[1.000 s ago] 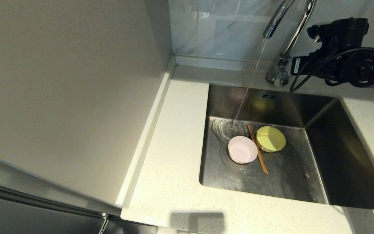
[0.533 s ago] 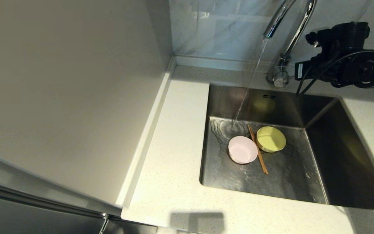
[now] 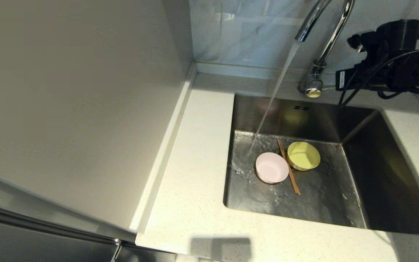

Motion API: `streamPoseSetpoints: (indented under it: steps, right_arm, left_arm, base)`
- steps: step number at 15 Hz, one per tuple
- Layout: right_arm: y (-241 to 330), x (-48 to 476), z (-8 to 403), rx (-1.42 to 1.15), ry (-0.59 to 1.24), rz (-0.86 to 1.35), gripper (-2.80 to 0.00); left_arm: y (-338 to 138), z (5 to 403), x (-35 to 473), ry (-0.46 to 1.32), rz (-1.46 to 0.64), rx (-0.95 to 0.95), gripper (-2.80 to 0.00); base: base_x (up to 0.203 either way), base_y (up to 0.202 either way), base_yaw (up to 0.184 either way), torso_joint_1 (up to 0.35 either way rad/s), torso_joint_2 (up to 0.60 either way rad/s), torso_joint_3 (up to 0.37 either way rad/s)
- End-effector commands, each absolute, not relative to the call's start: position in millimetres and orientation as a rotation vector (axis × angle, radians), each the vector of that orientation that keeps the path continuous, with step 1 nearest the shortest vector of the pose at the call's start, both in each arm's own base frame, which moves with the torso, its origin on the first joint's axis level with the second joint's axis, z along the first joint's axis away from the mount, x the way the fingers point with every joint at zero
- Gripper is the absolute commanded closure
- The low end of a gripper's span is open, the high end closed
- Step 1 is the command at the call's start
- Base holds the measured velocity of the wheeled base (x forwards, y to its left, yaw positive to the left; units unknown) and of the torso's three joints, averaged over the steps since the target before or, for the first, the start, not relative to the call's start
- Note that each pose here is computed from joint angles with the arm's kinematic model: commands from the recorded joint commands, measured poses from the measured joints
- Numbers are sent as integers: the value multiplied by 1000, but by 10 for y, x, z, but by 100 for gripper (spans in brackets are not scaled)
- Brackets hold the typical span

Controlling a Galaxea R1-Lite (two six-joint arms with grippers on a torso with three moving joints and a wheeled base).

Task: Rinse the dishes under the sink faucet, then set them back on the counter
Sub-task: Turn on the faucet, then wait for the water to rinse the bowl

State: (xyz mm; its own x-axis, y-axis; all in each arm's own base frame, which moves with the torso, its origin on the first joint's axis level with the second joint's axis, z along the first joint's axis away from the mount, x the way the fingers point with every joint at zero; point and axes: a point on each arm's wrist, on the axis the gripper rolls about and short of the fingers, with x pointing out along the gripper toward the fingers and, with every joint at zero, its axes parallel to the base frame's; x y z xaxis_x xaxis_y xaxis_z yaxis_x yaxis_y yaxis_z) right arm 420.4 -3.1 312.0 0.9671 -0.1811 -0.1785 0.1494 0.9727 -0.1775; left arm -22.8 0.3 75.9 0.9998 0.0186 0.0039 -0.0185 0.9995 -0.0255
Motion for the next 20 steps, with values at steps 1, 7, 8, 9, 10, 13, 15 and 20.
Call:
streamPoseSetpoints:
  steps: [1, 7, 8, 9, 10, 13, 15, 20]
  right_arm:
    - [-39, 4031, 3384, -147, 103, -178, 0]
    - [-46, 3134, 4294, 9, -216, -145, 0]
    - [-43, 2962, 4409, 20, -252, -132, 0]
    - [-35, 2802, 4491, 27, -277, -123, 0]
    - [8, 2697, 4528, 44, -289, -102, 0]
    - [358, 2618, 4548, 136, -292, 43, 0]
    - [652, 2697, 4488, 173, -268, 145, 0]
    - [1382, 2730, 4400, 199, -287, 348, 0]
  left_arm:
    - [3, 759, -230, -8, 20, -26, 0]
    - [3, 759, -230, -8, 20, -26, 0]
    - [3, 759, -230, -8, 20, -26, 0]
    - [3, 759, -230, -8, 20, -26, 0]
    - [3, 759, -230, -8, 20, -26, 0]
    - [3, 759, -230, -8, 20, -26, 0]
    - [3, 759, -230, -8, 20, -26, 0]
    - [3, 759, -230, -8, 20, -26, 0]
  base:
    - [0, 0, 0, 0, 0, 0]
    - [0, 0, 0, 0, 0, 0]
    - [0, 0, 0, 0, 0, 0]
    - [0, 0, 0, 0, 0, 0]
    - [0, 0, 0, 0, 0, 0]
    - [0, 0, 0, 0, 0, 0]
    - [0, 0, 0, 0, 0, 0]
    - [0, 0, 0, 0, 0, 0]
